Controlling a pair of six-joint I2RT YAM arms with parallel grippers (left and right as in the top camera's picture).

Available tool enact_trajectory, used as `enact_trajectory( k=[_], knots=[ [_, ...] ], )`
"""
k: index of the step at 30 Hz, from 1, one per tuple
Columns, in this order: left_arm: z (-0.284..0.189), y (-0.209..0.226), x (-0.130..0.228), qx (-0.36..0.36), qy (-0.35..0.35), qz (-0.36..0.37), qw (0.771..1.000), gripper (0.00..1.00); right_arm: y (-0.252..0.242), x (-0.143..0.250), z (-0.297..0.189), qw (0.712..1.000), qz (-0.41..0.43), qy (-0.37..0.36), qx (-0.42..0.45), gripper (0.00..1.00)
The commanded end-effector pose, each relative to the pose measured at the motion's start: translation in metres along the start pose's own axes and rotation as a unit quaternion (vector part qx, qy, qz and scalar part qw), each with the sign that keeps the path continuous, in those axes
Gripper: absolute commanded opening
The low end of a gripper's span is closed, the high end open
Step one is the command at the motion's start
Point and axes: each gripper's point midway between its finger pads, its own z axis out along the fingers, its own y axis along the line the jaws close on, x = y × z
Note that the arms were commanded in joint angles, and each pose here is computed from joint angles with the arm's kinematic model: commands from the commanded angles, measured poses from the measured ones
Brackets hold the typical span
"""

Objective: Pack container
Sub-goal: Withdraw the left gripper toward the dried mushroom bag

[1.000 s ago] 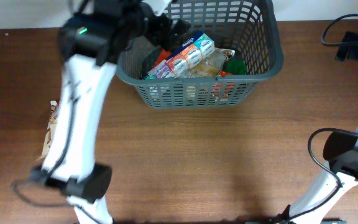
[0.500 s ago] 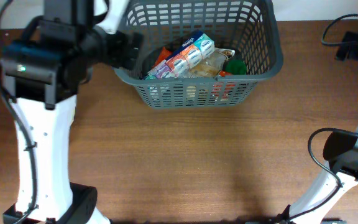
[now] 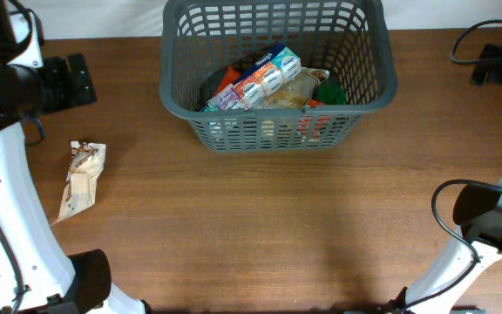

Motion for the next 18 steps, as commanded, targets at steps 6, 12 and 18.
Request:
enact_trajectory(
  k=[6, 12, 18],
  knots=[
    [0.027, 0.016, 0.042, 0.004, 0.087, 0.003, 0.996, 0.99, 0.002, 0.000, 0.007, 1.000, 0.005, 0.007, -0.006, 0.99],
    [0.073, 0.046, 0.077, -0.017, 0.143, -0.037, 0.989, 0.99, 0.002, 0.000, 0.007, 1.000, 0.005, 0.007, -0.006, 0.99],
    [0.126, 0.072, 0.108, -0.032, 0.176, -0.069, 0.981, 0.99, 0.002, 0.000, 0.007, 1.000, 0.005, 0.007, -0.006, 0.99]
  ],
)
